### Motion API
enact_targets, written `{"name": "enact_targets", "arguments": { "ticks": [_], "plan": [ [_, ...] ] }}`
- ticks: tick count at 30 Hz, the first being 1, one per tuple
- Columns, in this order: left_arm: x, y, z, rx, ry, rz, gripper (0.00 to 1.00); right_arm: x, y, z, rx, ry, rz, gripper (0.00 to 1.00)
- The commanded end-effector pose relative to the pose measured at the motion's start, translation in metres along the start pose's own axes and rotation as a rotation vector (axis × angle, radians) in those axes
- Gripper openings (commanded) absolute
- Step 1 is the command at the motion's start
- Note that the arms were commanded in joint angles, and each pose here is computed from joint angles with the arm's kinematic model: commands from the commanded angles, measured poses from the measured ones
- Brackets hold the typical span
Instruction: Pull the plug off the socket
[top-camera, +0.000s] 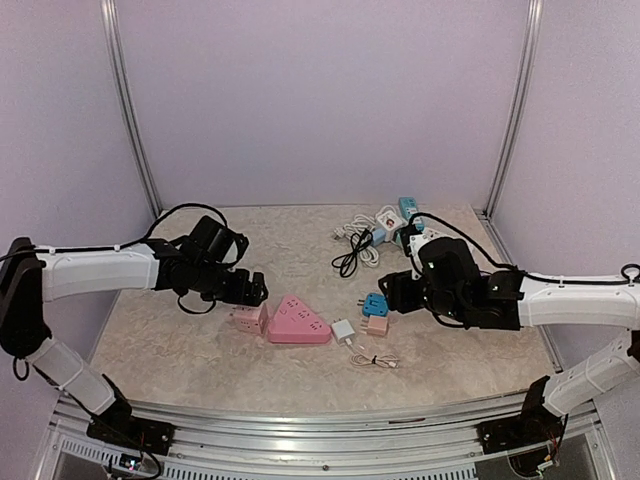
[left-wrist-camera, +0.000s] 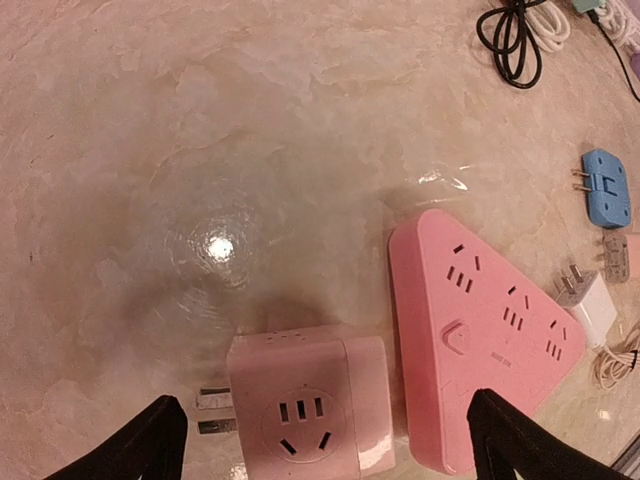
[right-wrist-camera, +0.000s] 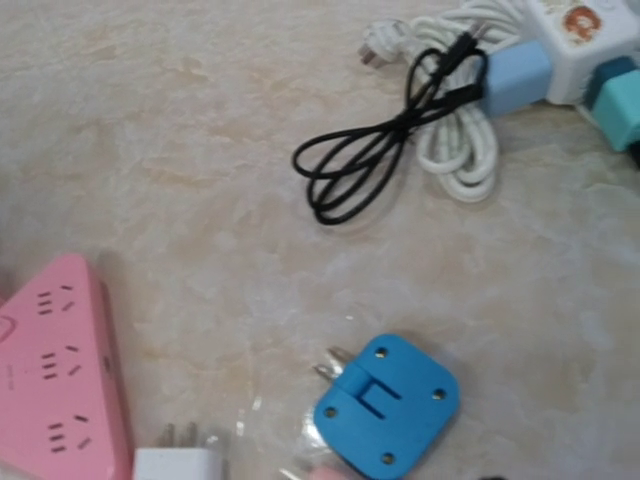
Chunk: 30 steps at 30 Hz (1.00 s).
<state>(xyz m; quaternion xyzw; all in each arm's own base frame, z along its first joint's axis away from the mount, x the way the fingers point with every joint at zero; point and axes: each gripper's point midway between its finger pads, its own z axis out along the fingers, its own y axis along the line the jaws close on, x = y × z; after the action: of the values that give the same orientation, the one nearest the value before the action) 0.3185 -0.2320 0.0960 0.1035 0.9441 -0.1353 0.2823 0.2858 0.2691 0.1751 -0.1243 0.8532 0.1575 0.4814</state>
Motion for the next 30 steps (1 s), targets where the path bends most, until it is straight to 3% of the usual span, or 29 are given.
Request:
{"name": "enact_targets", "arguments": {
  "ticks": [1,6,13,23,30],
  "plan": [
    [-0.036,-0.009,-0.046,0.071,-0.093,0.007,0.98,-0.020,-0.019,-0.011,0.063,0.002,-0.017,0.69],
    [-0.071,-0.005,-0.091,0.222,-0.136,0.020,0.99,-0.034,-0.038,-0.008,0.091,0.043,-0.038,0.72],
    [-0.103,0.041,-0.125,0.204,-0.202,0.045,0.99,-0.047,-0.090,0.005,0.208,0.111,-0.042,0.74],
    [-0.100,0.095,-0.141,0.106,-0.327,-0.027,0.99,-0.050,-0.157,0.046,0.221,0.167,0.042,0.75],
    [-0.099,0.097,-0.147,0.092,-0.355,-0.018,0.99,-0.057,-0.203,0.090,0.216,0.181,0.125,0.72]
  ]
}}
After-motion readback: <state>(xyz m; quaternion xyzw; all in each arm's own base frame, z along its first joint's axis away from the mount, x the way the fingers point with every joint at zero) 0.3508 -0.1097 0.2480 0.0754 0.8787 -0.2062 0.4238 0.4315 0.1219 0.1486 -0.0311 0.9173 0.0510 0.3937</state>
